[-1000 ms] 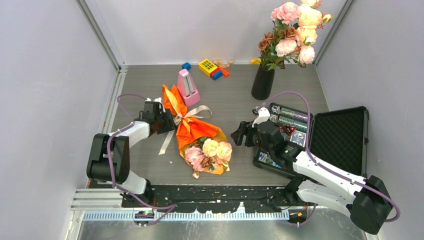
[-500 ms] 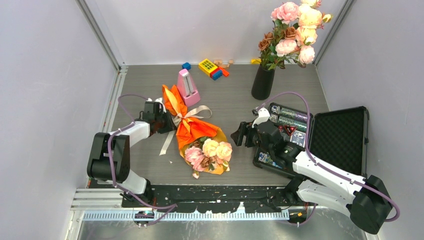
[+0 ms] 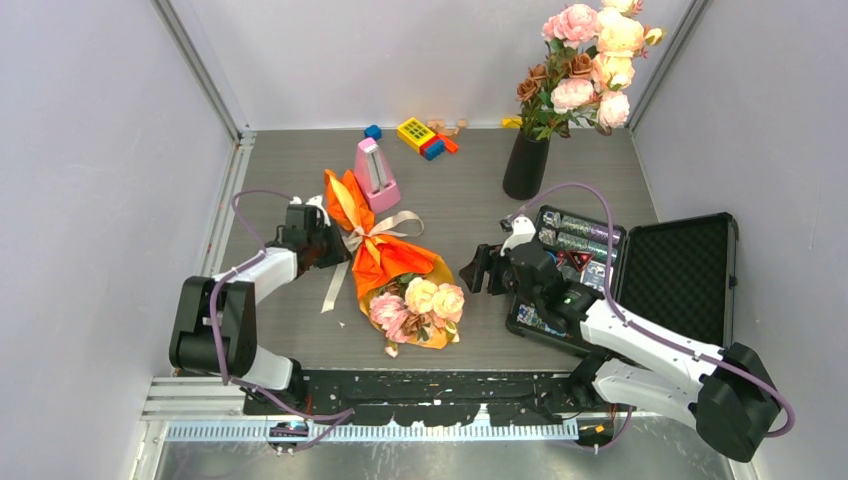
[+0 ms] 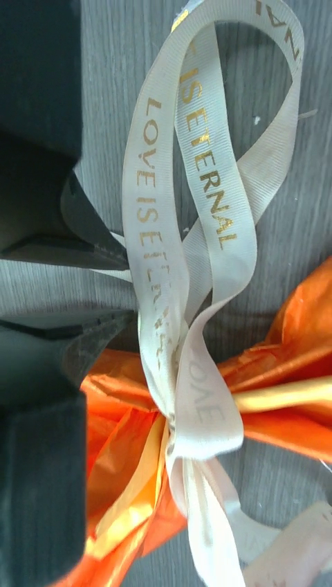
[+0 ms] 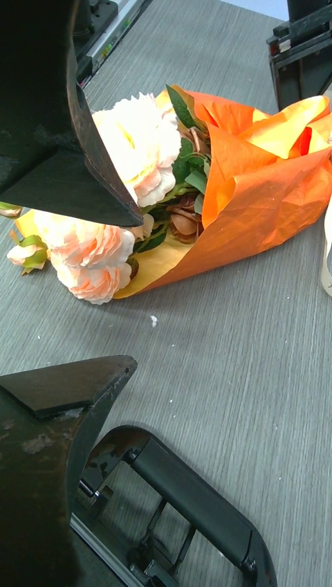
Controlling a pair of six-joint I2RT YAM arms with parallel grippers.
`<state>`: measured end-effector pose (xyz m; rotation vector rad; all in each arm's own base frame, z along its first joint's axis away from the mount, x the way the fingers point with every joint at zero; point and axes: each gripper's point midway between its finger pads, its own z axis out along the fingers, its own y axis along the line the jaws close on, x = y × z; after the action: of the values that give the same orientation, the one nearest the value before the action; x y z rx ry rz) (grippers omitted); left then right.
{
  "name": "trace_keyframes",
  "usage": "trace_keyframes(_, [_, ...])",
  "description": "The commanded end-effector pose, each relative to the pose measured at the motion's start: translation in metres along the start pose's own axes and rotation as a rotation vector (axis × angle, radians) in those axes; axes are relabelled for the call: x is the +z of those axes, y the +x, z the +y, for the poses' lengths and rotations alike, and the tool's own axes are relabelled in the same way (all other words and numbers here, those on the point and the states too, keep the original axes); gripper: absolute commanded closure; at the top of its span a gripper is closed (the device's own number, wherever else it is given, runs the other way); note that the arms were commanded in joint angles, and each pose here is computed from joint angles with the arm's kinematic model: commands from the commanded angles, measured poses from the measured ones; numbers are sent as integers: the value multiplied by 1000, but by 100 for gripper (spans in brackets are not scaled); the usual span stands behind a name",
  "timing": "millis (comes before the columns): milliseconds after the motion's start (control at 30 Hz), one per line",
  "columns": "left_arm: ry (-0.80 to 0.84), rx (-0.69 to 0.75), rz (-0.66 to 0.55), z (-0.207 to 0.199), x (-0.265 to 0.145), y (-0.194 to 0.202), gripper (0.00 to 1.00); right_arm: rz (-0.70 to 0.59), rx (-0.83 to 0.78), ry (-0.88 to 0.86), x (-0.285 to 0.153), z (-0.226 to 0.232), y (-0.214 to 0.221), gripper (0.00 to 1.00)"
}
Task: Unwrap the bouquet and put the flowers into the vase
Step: Untie the ribbon from the wrapping paper.
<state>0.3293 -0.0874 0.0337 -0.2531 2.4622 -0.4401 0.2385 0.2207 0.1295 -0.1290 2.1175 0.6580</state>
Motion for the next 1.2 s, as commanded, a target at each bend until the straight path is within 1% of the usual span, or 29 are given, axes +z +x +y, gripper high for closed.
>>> trace_keyframes(0, [37,43,-100,-15,-13,-33,66,-67,9,-52,1,18,-23,27])
trace_keyframes(67, [59,53,-109,-20,-13,-38,61,-67,10,-52,2,18,-23,27])
trace_keyframes(200, [87,78,-110,-26,-9,-44,56,-64,9,-53,3,18,-23,27])
trace_keyframes(333, [112,97,-88,-30,-4,-43,56,-63,9,-50,3,17,-22,27])
trace_keyframes(700, [118,111,-67,-28,2,-37,55,-65,7,-45,1,15,-21,27])
trace_keyframes(933, [122,110,-68,-28,2,-35,47,-64,8,-43,0,14,-20,27])
trace_keyframes(1167, [141,102,-39,-31,4,-30,43,-65,12,-44,0,14,-20,27])
